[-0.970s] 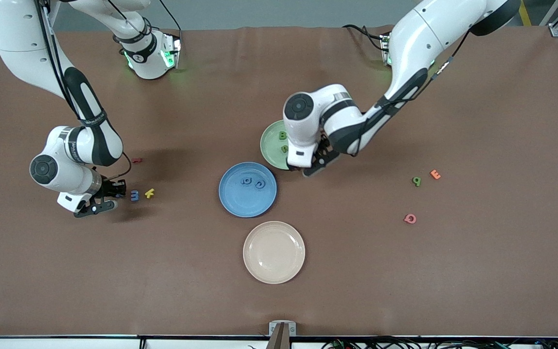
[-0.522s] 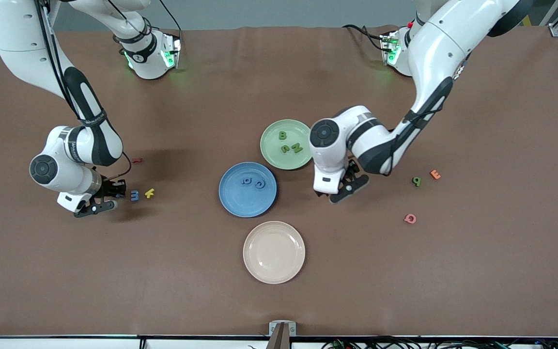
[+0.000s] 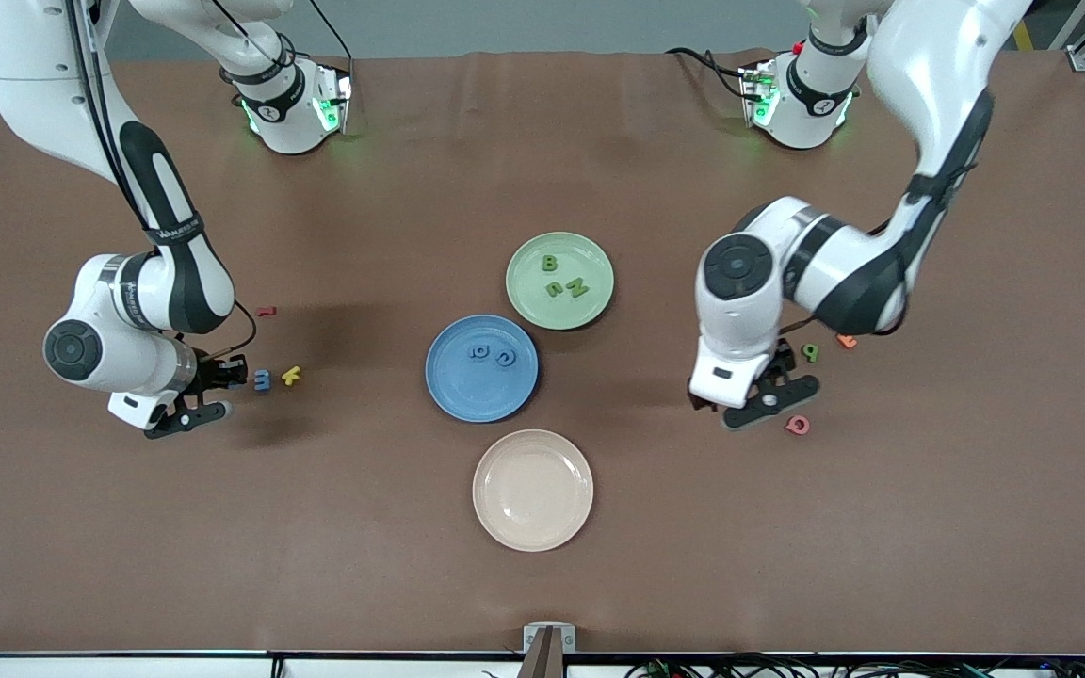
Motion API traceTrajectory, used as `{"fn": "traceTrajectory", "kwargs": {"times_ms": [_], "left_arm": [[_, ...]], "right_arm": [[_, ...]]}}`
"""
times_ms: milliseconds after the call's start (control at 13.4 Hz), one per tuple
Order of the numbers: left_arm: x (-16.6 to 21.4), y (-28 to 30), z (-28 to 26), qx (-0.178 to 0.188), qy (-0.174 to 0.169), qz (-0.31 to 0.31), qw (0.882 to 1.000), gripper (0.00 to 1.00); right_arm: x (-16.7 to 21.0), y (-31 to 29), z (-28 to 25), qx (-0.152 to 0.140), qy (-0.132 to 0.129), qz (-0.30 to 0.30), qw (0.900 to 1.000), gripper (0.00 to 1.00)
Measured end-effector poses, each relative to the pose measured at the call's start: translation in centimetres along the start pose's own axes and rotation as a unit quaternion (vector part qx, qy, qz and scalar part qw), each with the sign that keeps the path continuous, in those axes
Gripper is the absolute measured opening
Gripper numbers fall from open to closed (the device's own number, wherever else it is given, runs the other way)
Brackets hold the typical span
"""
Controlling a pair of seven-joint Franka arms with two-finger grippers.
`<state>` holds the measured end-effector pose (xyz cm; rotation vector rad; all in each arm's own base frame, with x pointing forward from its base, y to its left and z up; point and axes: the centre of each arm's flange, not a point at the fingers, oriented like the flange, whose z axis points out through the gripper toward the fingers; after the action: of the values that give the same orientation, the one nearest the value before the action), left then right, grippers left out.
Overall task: Sort letters by color into matching plates
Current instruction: 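Grasp blue X with the right gripper while the left gripper returns, then place blue X on the blue plate with the right gripper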
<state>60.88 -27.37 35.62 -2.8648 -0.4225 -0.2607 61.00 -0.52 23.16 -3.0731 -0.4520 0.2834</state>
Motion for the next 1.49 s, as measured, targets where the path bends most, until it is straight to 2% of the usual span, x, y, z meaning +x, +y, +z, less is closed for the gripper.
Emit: {"fn": "traceTrajectory", "kwargs": {"times_ms": [299,597,821,970,1119,1343,1493], "left_arm": [[5.1,-8.8,-5.9,-0.028,-0.014,0.033,0.999,1.0],[7.0,-16.8,-11.2,-0.041,-0.03,0.056,0.997,1.0],[6.7,-21.9,-15.7,-0.057,-0.042,0.055,0.996,1.0],[5.6,-24.2,-18.5,-0.062,-0.051,0.046,0.996,1.0],[4.2,-25.5,-20.7,-0.07,-0.062,0.046,0.995,1.0],[3.6,-28.9,-21.9,-0.108,-0.091,0.049,0.989,1.0],[3.1,-30.3,-22.5,-0.113,-0.099,0.052,0.987,1.0]], "right_arm": [[2.8,-7.4,-3.8,-0.003,-0.015,0.045,0.999,0.27],[4.5,-20.1,-5.1,-0.021,-0.005,0.116,0.993,0.27],[5.0,-28.5,-5.6,-0.024,0.014,0.169,0.985,0.27],[5.7,-32.2,-4.9,0.001,0.021,0.192,0.981,0.27],[6.8,-34.1,-3.4,0.021,0.028,0.208,0.977,0.27],[8.1,-35.3,-0.9,0.024,0.039,0.228,0.973,0.27],[8.6,-36.1,0.1,0.025,0.048,0.233,0.971,0.27]]}}
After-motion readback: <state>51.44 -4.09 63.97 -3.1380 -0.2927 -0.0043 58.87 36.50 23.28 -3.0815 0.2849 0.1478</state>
